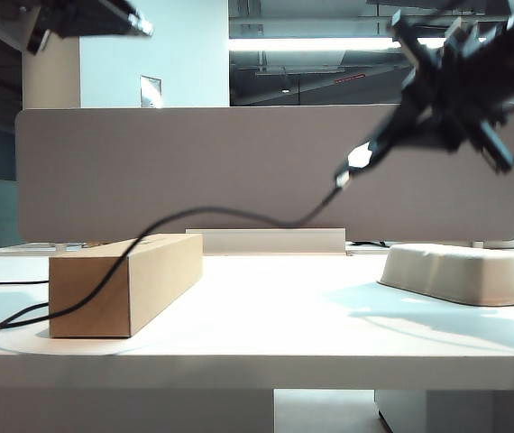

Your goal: Pick up the charging cable and the phone, plug the charging cable into the charging port on the phone, and finally place them back on the table.

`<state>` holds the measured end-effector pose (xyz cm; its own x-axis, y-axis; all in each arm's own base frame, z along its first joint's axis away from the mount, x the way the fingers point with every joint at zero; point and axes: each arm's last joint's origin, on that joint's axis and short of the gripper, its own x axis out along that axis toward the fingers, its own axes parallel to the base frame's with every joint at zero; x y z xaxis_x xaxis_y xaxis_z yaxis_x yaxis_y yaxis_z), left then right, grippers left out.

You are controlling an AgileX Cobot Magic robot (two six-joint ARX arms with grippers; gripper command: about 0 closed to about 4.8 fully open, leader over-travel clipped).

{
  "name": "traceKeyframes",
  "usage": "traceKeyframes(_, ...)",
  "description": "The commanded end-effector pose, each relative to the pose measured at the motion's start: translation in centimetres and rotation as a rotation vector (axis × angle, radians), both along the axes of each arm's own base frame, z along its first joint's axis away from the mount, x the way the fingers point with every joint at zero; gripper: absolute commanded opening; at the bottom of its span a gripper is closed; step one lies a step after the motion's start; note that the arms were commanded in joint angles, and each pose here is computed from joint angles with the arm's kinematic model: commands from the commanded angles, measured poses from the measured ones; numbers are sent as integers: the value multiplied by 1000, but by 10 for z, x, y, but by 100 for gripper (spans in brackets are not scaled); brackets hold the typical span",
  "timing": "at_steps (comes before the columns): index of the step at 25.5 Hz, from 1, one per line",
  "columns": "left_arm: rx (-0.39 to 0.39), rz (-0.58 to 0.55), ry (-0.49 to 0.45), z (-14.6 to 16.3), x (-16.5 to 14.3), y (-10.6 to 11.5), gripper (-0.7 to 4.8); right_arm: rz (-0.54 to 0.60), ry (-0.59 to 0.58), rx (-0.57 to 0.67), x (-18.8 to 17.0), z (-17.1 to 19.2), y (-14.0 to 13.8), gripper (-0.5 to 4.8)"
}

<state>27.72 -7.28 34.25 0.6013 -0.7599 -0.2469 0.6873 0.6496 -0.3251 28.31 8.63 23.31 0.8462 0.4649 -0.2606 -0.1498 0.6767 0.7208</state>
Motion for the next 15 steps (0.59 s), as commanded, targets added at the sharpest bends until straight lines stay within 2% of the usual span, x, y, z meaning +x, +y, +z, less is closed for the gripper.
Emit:
traceKeyframes(1,157,77,-18,-6,-5,4,-6,-36,11,32,12,-11,0,-4)
traceKeyframes(2,189,90,-6,-8,-6,5,-6,-57,51,35,16,-21,0,-5)
traceKeyframes(8,230,87,1,-8,-11,6,-6,-132,169,81,26,-48,-1,-4)
traceKeyframes(15,231,87,-7,-6,-14,7,-6,-188,238,108,30,-63,-4,-4)
